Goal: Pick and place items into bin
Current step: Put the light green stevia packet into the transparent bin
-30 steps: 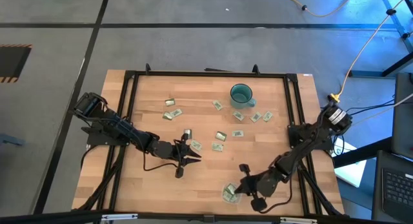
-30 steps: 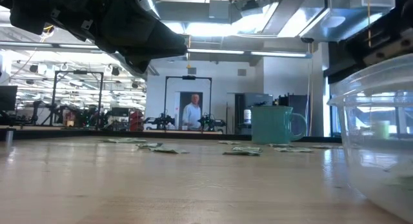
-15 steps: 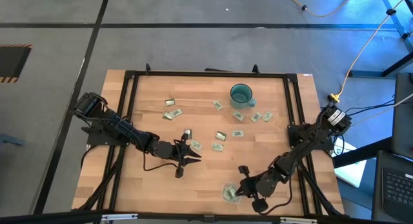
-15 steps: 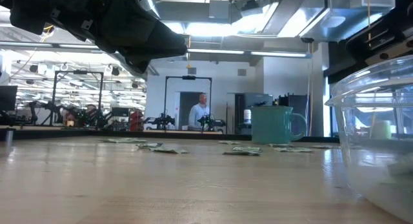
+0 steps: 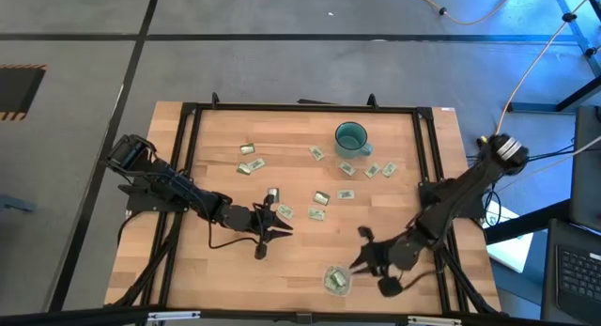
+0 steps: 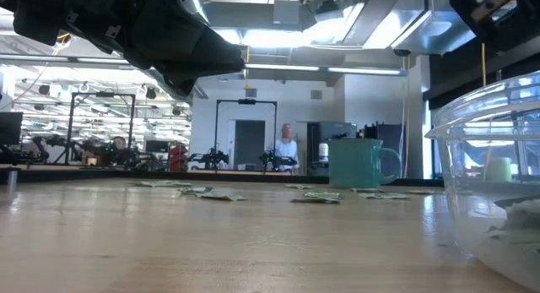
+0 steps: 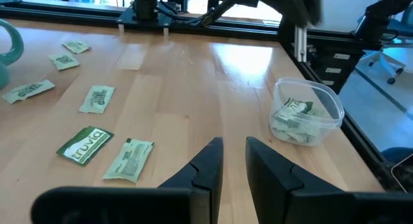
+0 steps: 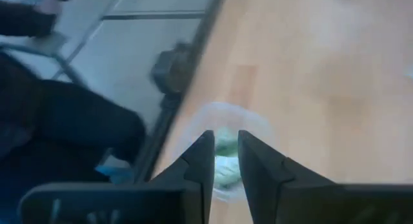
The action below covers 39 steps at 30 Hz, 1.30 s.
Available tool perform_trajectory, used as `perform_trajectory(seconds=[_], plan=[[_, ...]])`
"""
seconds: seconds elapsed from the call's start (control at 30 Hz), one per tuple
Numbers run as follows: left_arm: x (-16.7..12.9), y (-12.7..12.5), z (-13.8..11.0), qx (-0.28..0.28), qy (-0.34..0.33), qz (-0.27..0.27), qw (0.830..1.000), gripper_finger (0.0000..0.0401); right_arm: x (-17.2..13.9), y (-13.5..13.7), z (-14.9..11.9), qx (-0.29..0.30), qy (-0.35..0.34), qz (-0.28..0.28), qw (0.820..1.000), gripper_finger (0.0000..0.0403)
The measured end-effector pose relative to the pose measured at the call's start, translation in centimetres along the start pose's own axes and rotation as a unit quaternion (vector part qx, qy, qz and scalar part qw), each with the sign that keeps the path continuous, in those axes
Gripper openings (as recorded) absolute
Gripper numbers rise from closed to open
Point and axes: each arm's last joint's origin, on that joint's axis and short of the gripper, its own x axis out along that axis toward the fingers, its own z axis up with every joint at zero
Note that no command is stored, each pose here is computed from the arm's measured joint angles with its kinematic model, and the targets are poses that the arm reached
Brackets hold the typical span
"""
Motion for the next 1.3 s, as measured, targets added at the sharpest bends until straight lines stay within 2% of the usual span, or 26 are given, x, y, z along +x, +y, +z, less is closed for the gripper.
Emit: perform_trajectory(seconds=[0.1, 0.2, 0.33, 0.43, 0.6, 0.83, 1.1, 1.3], plan=[[0.0, 0.0, 0.0, 0.0, 0.0, 0.0, 1.0, 0.0061, -2.0, -1.7, 0.2, 0.021, 0.016, -0.088, 0.996, 0.0074], [0.0, 0.0, 0.0, 0.0, 0.0, 0.0, 1.0, 0.0061, -3.1, -4.2, -0.2, 0.049, 0.053, -0.176, 0.982, 0.0074], [0.0, 0.0, 0.0, 0.0, 0.0, 0.0, 1.0, 0.0061, -3.4, -7.6, -0.7, 0.084, 0.113, -0.259, 0.956, 0.0074], [0.0, 0.0, 0.0, 0.001, 0.0, 0.0, 1.0, 0.0061, -3.3, -10.2, -1.3, 0.081, 0.144, -0.296, 0.941, 0.0074], [0.0, 0.0, 0.0, 0.002, 0.0, 0.001, 1.0, 0.0061, -3.0, -13.7, -2.3, 0.063, 0.179, -0.273, 0.943, 0.0074], [0.0, 0.0, 0.0, 0.039, -0.001, 0.002, 0.999, 0.0061, -2.7, -16.9, -3.6, 0.01, 0.147, -0.26, 0.954, 0.0074], [0.1, 0.3, 0.1, 0.04, -0.002, 0.011, 0.999, 0.0061, -2.6, -18.3, -5.5, 0.02, 0.124, -0.217, 0.968, 0.0074], [0.3, 1.2, 0.3, 0.031, -0.003, 0.025, 0.999, 0.0061, -2.6, -18.6, -7.1, 0.024, 0.122, -0.217, 0.968, 0.0074]])
